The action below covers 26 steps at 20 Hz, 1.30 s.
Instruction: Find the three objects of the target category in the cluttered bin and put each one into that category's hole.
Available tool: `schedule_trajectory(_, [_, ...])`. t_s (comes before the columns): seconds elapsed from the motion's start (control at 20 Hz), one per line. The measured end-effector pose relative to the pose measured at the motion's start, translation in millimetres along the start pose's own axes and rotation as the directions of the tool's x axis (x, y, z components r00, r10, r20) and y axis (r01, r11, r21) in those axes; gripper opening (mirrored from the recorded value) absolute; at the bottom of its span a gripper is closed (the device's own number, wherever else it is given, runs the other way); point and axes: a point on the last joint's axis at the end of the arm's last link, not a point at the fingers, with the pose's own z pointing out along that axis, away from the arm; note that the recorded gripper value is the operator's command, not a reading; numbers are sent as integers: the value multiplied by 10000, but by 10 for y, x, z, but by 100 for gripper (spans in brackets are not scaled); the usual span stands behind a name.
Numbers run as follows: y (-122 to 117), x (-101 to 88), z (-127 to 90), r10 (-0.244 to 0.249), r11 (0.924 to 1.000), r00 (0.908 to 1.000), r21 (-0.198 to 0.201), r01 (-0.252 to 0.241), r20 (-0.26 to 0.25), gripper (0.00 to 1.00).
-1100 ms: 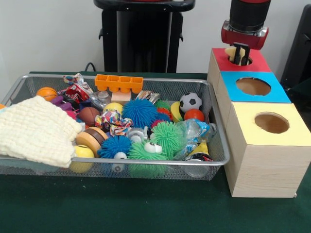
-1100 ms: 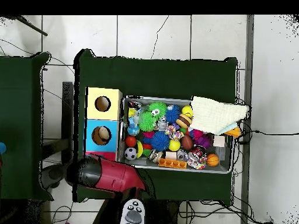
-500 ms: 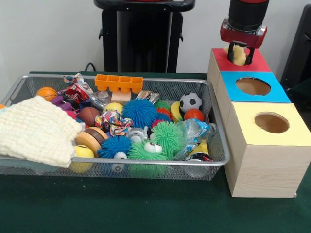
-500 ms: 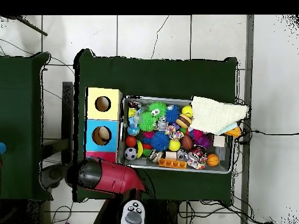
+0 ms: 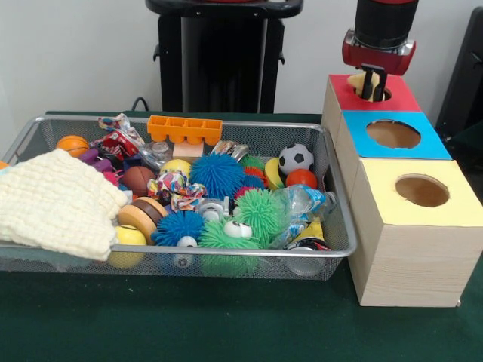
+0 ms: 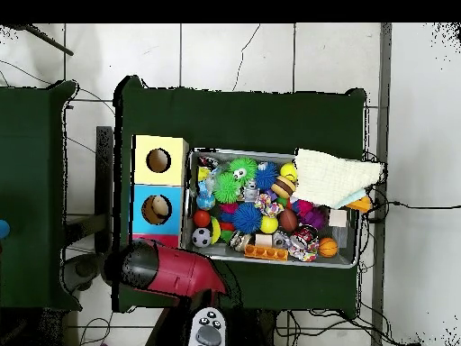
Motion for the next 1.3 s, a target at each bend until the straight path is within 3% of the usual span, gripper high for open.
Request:
schedule_trajectory(0.8, [0, -14, -34, 0, 10000, 10000, -39, 0, 41, 0])
schedule_trajectory(0.85, [-3, -13, -36, -1, 10000, 10000, -37, 1, 38, 100])
schedule_trajectory(1.3, [-33, 64, -20, -38, 10000, 9996, 49, 39, -290, 100])
